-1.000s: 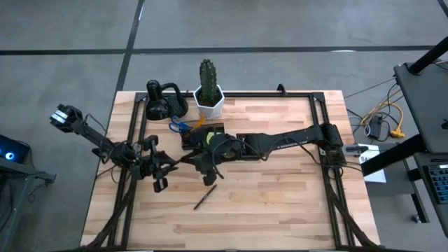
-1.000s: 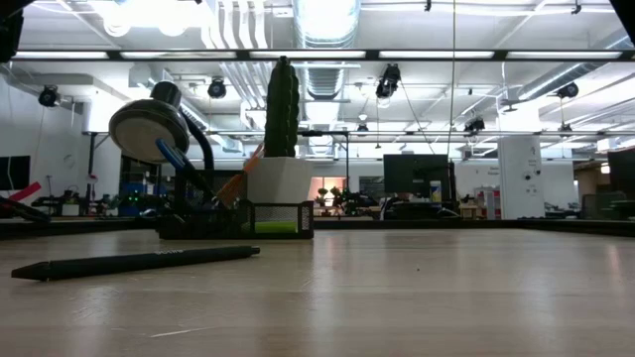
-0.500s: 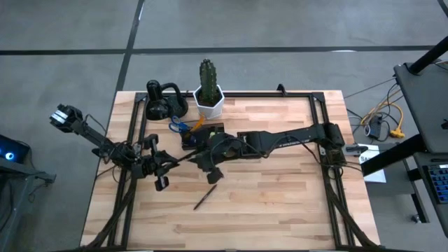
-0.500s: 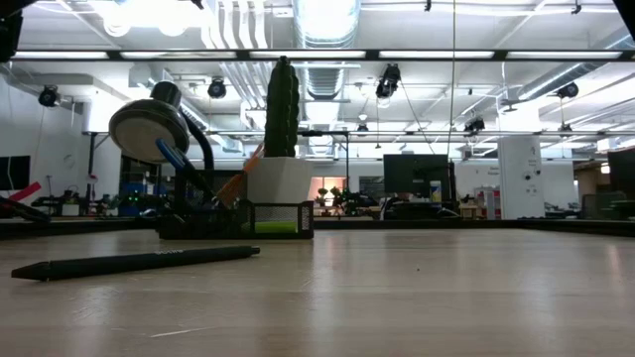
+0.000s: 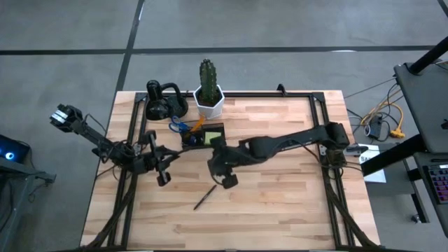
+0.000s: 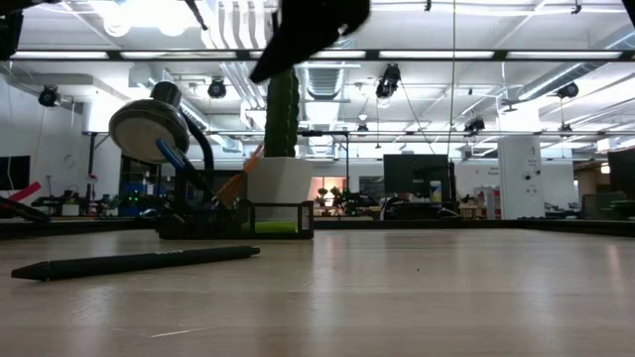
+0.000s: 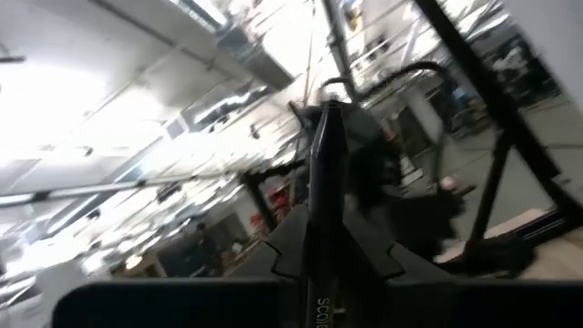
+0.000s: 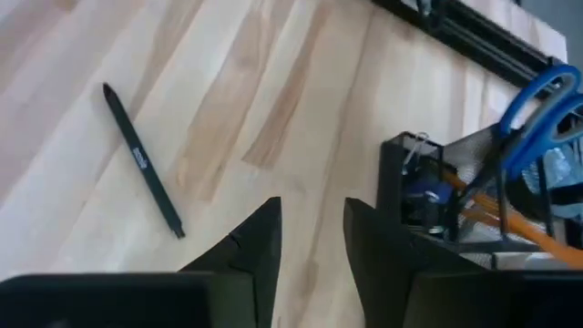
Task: Pick and place office supplies into organizer
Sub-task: Put the right black pen into the black desk organizer
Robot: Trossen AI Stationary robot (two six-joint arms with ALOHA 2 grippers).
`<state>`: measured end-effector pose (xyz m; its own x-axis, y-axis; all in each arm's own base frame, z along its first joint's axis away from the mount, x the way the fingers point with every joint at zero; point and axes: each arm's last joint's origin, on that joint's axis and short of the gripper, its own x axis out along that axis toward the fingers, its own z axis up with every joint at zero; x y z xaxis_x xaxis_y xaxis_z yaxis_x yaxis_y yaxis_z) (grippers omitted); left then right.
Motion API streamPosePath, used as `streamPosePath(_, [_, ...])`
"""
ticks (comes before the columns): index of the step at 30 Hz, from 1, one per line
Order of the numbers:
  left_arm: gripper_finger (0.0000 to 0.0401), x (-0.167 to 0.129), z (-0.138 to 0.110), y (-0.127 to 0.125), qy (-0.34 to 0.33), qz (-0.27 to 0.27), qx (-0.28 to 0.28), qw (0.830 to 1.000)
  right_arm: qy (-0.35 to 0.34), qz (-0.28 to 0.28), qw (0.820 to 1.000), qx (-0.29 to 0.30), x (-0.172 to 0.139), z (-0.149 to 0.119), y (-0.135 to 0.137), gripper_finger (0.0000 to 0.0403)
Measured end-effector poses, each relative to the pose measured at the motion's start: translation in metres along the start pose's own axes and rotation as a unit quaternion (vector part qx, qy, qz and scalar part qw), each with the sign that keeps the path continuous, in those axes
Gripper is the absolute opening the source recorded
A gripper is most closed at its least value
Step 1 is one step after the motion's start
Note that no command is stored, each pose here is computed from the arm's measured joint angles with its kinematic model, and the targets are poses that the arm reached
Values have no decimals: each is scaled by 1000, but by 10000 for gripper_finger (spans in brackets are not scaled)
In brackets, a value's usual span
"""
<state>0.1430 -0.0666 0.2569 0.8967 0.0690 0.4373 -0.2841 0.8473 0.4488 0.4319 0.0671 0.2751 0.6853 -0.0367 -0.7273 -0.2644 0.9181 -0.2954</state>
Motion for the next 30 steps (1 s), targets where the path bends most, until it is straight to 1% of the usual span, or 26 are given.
streamPosePath(2, [19, 0, -1, 1, 11, 10, 0, 1000, -12, -4, 1000, 5, 3, -11, 5, 101])
streamPosePath(4, [19, 0, -1, 1, 20, 17, -3, 1000, -40, -13, 999, 14, -3, -23, 7, 92])
streamPosePath(8, [19, 0, -2, 1, 25, 18, -15, 999, -125, -39, 991, 37, -33, -54, 11, 71])
streamPosePath(9, [19, 0, -2, 0, 26, 17, -19, 999, -152, -51, 986, 43, -41, -65, 13, 66])
streamPosePath(12, [19, 0, -3, 0, 28, 18, -21, 999, -243, -102, 963, 52, -62, -98, 18, 54])
streamPosePath(14, [19, 1, -2, 0, 29, 20, -23, 999, -289, -118, 948, 54, -68, -124, 25, 49])
streamPosePath(16, [19, 3, -1, 0, 34, 27, -26, 999, -318, -126, 938, 60, -69, -148, 32, 47])
streamPosePath(17, [19, 5, -1, 0, 45, 37, -29, 998, -333, -131, 932, 62, -70, -158, 34, 47])
streamPosePath(19, [19, 10, 1, 1, 79, 73, -35, 994, -361, -147, 919, 59, -72, -174, 37, 49])
streamPosePath(22, [19, 19, 1, 0, 144, 133, -30, 980, -375, -171, 910, 42, -72, -192, 39, 49])
streamPosePath(25, [19, 29, 3, -5, 174, 157, -25, 972, -391, -189, 900, 45, -74, -200, 37, 49])
streamPosePath(28, [19, 43, 6, -12, 196, 174, -18, 965, -373, -216, 900, 58, -73, -205, 33, 48])
streamPosePath(30, [19, 53, 5, -16, 227, 202, -10, 953, -361, -226, 902, 67, -71, -206, 31, 48])
